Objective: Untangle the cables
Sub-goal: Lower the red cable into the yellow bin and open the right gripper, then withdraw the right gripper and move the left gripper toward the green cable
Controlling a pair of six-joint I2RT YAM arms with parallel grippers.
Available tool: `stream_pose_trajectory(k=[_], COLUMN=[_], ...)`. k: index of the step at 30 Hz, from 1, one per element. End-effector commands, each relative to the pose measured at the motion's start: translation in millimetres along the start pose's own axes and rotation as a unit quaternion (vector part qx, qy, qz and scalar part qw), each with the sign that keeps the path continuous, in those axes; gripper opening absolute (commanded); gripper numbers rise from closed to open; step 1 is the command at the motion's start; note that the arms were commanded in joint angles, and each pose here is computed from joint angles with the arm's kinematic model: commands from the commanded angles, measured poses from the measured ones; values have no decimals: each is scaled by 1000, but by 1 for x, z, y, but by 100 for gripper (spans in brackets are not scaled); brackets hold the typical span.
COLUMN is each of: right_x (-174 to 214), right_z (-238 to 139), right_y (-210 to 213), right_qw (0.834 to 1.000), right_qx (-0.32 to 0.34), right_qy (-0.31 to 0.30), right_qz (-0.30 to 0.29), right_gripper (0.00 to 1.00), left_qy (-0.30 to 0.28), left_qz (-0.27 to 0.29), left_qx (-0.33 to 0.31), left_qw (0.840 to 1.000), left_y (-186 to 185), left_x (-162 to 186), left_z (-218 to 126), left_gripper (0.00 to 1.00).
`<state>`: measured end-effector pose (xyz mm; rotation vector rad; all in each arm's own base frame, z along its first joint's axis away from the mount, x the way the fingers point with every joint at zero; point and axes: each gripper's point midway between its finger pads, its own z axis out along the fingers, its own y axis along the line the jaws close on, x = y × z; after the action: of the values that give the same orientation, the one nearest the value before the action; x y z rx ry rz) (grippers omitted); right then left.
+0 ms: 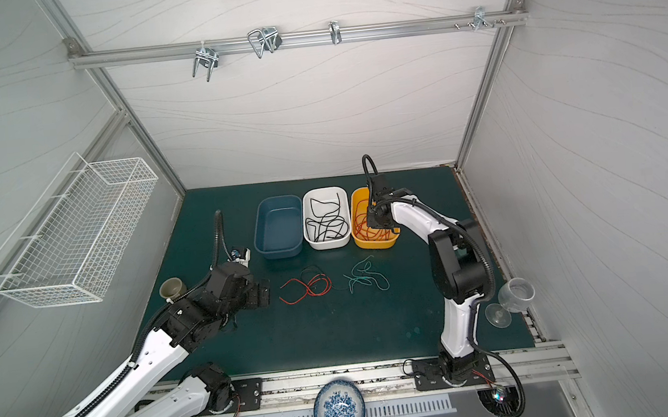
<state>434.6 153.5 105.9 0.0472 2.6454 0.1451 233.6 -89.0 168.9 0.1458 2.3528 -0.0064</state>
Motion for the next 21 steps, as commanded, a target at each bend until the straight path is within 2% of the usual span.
stream_pose_trajectory(k=[1,11,15,21], right_x=[-16,-21,-3,36], right_z=[-31,-77,-96,-127], right_y=[-1,7,18,37], right_qw=[1000,997,994,990], right_qx=[-6,-44,-84,-112], right_qy=[-27,-58,-66,-82], right_qz=[13,25,26,-11], right_gripper=[36,51,58,66], left_qy=[-16,-10,-10,-5], left_qz=[-7,-5,-5,-4], left_qx=[8,9,9,12], left_qw=[1000,1000,1000,1000], left_y=[-3,-4,-4,-6], left_x=[-12,-10,-10,-9], left_z=[-3,-2,-2,-2], left_gripper=[100,100,100,100])
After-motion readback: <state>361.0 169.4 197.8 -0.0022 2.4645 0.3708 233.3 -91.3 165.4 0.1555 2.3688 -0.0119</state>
